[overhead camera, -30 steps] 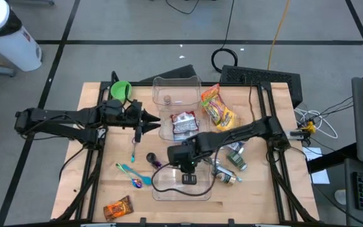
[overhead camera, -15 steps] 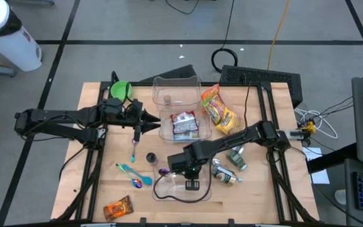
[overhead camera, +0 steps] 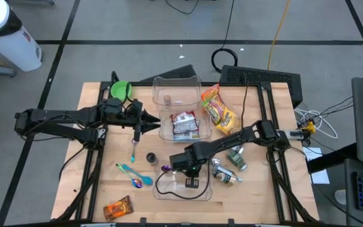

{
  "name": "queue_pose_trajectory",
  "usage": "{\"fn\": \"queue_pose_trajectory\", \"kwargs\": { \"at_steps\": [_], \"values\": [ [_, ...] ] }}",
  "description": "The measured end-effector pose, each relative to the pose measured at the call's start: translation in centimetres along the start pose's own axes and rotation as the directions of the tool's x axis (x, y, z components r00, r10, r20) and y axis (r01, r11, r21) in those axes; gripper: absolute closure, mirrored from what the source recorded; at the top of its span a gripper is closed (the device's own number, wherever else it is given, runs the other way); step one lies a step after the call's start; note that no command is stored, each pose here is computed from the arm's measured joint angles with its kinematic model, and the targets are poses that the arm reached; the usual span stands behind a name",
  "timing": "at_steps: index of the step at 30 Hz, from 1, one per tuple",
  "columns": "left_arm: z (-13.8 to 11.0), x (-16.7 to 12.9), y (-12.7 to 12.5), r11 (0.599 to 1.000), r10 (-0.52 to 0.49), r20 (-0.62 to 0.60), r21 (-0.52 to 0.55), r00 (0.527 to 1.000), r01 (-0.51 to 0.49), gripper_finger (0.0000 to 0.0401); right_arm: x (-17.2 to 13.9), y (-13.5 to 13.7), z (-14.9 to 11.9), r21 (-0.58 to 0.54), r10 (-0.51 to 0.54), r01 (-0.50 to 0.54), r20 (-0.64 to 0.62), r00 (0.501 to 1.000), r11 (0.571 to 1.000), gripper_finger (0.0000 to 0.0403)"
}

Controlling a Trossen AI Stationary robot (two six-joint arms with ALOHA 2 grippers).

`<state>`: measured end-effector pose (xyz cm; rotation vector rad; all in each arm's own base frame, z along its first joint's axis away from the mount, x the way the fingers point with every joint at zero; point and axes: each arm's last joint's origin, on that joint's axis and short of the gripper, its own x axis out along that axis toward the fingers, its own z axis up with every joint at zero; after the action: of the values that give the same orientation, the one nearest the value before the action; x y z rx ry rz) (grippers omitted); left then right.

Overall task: Pick & Place Food Item
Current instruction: Put the middle purple spoon into the bottom transparent bin

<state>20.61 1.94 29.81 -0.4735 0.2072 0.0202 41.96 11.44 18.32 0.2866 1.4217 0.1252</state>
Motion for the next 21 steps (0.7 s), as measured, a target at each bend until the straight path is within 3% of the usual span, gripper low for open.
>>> {"fn": "queue_pose_trajectory", "kwargs": {
  "at_steps": [16, 21],
  "values": [
    [0.01, 0.0, -0.02, 1.0, -0.001, 0.0, -0.026, 1.0, 0.001, 0.0242, 0.36, 0.65, -0.29, -0.002, 0.002, -0.002, 0.01, 1.0, 1.0, 0.037],
    [-0.01, 0.01, -0.09, 0.999, -0.005, -0.001, -0.037, 1.0, 0.005, 0.0242, 0.36, 0.64, -0.31, 0.01, 0.001, -0.001, 0.009, 1.0, 1.0, 0.0338]
  ]
}}
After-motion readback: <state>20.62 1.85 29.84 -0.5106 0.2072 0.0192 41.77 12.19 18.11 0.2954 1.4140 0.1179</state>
